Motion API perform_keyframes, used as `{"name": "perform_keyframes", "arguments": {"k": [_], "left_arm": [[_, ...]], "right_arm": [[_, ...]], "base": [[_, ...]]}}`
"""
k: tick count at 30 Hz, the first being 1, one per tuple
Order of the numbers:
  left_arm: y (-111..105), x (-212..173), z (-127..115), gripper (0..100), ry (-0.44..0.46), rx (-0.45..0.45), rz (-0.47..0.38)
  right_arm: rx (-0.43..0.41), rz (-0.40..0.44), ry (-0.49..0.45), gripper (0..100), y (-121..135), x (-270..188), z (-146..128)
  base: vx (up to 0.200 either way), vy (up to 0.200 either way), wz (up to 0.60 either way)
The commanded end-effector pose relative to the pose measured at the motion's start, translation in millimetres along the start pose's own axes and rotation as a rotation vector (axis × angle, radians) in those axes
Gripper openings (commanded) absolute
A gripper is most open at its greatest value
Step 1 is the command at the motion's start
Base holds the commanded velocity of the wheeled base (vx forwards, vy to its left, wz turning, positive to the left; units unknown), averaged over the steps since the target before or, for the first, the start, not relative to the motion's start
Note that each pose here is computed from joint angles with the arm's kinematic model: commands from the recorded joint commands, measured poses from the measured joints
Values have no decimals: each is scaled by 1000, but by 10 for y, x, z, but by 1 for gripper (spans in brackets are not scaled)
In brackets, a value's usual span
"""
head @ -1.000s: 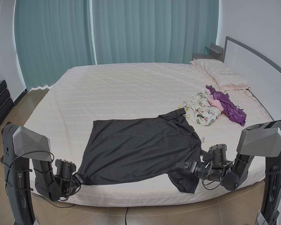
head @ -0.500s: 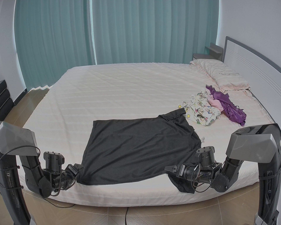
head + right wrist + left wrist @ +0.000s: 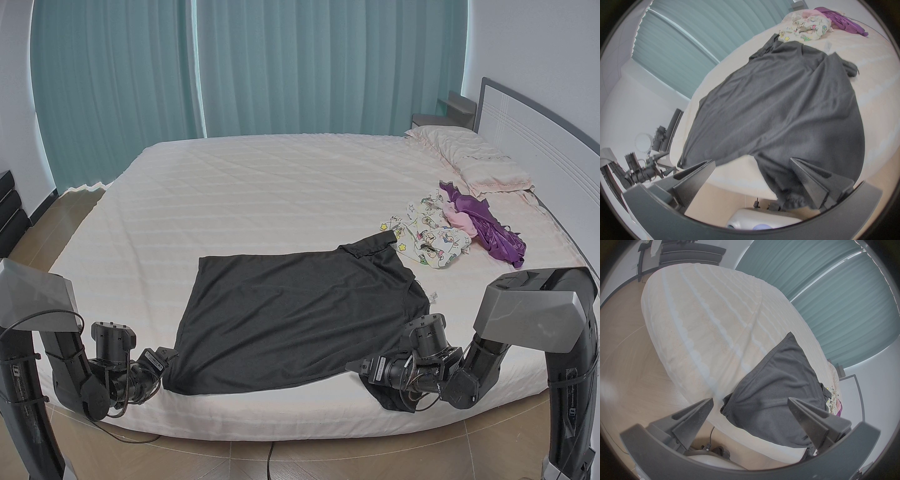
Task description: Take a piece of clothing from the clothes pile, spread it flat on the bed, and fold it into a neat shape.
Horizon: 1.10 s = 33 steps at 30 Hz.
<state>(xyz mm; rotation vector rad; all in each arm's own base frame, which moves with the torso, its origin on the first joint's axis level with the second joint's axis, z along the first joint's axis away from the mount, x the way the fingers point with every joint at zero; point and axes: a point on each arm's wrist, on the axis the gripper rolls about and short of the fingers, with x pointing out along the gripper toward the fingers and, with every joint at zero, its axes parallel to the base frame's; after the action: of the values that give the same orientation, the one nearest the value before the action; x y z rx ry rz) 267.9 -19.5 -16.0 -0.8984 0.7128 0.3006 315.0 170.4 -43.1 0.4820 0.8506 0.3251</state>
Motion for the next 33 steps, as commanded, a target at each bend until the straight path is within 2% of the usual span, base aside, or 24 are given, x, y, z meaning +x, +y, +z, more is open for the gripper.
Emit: {"name": "perform_keyframes", "arguments": {"k": [1, 3, 5, 9, 15, 20, 26, 29, 30, 31, 33], "left_arm": [[-4, 0, 6, 100, -4, -1, -1], [-4, 0, 6, 100, -4, -1, -1], [-13, 4, 17, 100, -8, -2, -5], [-8, 4, 13, 100, -6, -2, -3], [-8, 4, 13, 100, -6, -2, -3], [-8, 4, 13, 100, -6, -2, -3], [-5, 7, 12, 100, -6, -2, -2], [-2, 10, 10, 100, -5, -2, 0], [-2, 10, 10, 100, -5, -2, 0], [-8, 11, 8, 100, -3, -1, -3], [-8, 11, 8, 100, -3, -1, -3]], "right_arm": [[-38, 14, 50, 100, 130, -71, -133], [-47, 13, 66, 100, 154, -85, -164], [-62, -9, 131, 100, 226, -129, -240], [-89, -13, 170, 100, 328, -139, -352], [-90, -21, 133, 100, 360, -164, -315], [-54, -7, 59, 100, 361, -361, -56], [26, -89, -38, 100, -71, -559, 330], [15, -148, -43, 100, -348, -607, 392], [15, -148, -43, 100, -348, -607, 392], [1, -161, -31, 100, -499, -633, 415], [1, -161, -31, 100, -499, -633, 415]], "base": [[0, 0, 0], [0, 0, 0], [0, 0, 0], [0, 0, 0], [0, 0, 0], [0, 0, 0], [0, 0, 0], [0, 0, 0], [0, 0, 0], [0, 0, 0], [0, 0, 0]]}}
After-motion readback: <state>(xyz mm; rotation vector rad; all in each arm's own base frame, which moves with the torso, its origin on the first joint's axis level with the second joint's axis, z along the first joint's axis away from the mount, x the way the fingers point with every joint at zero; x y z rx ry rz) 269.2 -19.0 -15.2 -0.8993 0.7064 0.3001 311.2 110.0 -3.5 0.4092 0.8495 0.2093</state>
